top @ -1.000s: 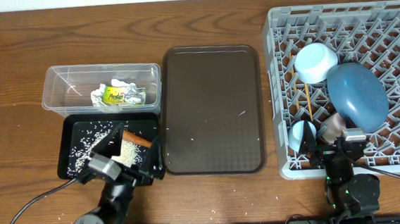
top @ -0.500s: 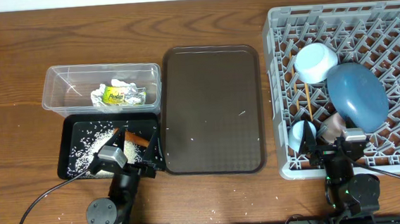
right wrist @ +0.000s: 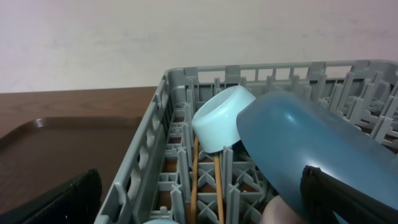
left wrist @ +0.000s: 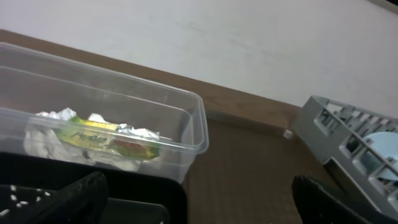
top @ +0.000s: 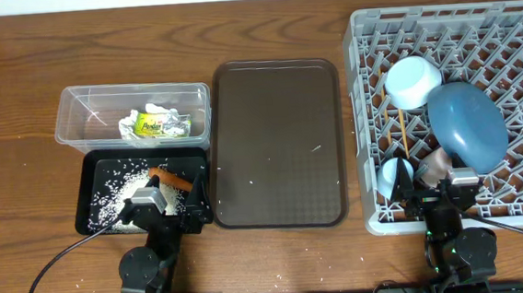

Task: Sort waste into correct bins and load items into the dishwasher rack

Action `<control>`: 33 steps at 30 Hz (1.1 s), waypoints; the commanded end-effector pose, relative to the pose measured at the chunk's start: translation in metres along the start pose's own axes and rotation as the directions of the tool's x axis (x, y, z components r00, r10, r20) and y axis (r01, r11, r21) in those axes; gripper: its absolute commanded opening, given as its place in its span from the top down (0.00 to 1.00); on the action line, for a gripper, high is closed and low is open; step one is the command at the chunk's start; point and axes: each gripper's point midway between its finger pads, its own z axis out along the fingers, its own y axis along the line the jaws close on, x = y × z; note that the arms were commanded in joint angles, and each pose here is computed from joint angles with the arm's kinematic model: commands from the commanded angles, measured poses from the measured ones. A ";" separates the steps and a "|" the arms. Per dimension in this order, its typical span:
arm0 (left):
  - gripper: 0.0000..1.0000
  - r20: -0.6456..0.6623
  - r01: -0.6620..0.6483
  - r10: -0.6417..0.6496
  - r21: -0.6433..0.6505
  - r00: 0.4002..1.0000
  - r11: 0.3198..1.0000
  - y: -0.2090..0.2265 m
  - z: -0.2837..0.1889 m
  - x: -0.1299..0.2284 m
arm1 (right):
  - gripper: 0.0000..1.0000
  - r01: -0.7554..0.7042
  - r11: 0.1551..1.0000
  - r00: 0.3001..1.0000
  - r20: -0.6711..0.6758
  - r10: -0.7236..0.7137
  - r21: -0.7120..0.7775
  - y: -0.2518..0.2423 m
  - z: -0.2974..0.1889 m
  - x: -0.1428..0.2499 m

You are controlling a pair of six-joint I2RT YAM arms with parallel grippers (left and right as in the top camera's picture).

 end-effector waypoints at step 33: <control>0.04 -0.043 -0.195 0.192 -0.078 0.980 0.978 0.019 0.000 0.010 | 0.01 -0.013 1.000 1.000 0.003 0.013 0.015 -0.003 0.000 0.000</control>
